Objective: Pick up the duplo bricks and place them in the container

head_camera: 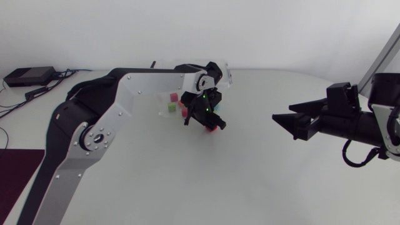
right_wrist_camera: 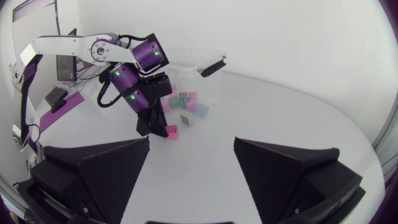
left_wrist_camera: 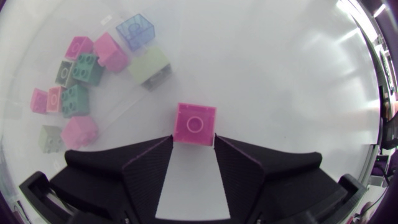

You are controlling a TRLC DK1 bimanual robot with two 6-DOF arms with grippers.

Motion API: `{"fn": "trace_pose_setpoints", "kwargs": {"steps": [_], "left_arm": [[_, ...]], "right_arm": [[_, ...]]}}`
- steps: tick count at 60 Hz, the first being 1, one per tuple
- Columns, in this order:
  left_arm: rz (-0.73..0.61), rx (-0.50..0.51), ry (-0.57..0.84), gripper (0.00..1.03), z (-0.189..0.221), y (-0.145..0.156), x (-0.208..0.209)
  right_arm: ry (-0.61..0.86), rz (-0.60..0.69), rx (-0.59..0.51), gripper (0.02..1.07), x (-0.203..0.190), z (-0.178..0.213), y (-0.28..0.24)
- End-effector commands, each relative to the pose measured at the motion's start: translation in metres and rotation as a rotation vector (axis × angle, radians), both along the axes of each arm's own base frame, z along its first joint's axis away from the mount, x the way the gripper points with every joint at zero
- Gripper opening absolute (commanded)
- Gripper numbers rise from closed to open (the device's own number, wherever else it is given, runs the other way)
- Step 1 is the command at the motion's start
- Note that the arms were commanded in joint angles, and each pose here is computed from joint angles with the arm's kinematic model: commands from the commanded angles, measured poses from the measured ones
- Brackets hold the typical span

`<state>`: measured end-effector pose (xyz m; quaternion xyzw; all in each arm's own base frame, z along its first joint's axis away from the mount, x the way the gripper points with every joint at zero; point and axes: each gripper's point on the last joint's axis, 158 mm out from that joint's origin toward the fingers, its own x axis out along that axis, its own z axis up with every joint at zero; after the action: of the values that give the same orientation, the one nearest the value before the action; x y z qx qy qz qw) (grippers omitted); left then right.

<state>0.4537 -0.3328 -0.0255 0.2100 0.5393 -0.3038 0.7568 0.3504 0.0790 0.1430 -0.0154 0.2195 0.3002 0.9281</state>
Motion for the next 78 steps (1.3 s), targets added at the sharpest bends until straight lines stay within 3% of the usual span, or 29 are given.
{"fn": "trace_pose_setpoints", "kwargs": {"steps": [1, 17, 25, 32, 57, 78], "left_arm": [[0.031, 0.0, 0.011, 0.42, -0.014, -0.005, 0.001], [0.042, -0.005, 0.012, 0.36, -0.015, -0.01, 0.0], [0.044, 0.006, 0.03, 0.24, -0.02, -0.008, -0.006], [0.036, -0.009, 0.012, 0.24, -0.015, -0.007, -0.018], [0.079, -0.248, -0.255, 0.24, 0.075, 0.003, -0.025], [0.156, -0.402, -0.475, 0.24, 0.17, 0.019, 0.023]], "right_arm": [[0.02, 0.011, -0.004, 1.0, -0.01, -0.012, 0.0], [0.024, 0.008, -0.003, 1.0, -0.013, -0.015, -0.002], [0.027, 0.009, -0.002, 1.0, -0.016, -0.017, -0.001], [0.024, 0.01, 0.0, 1.0, -0.021, -0.015, -0.001], [0.023, 0.012, -0.005, 1.0, -0.035, -0.025, 0.0], [0.016, 0.013, -0.012, 1.0, -0.045, -0.024, 0.001]]}}
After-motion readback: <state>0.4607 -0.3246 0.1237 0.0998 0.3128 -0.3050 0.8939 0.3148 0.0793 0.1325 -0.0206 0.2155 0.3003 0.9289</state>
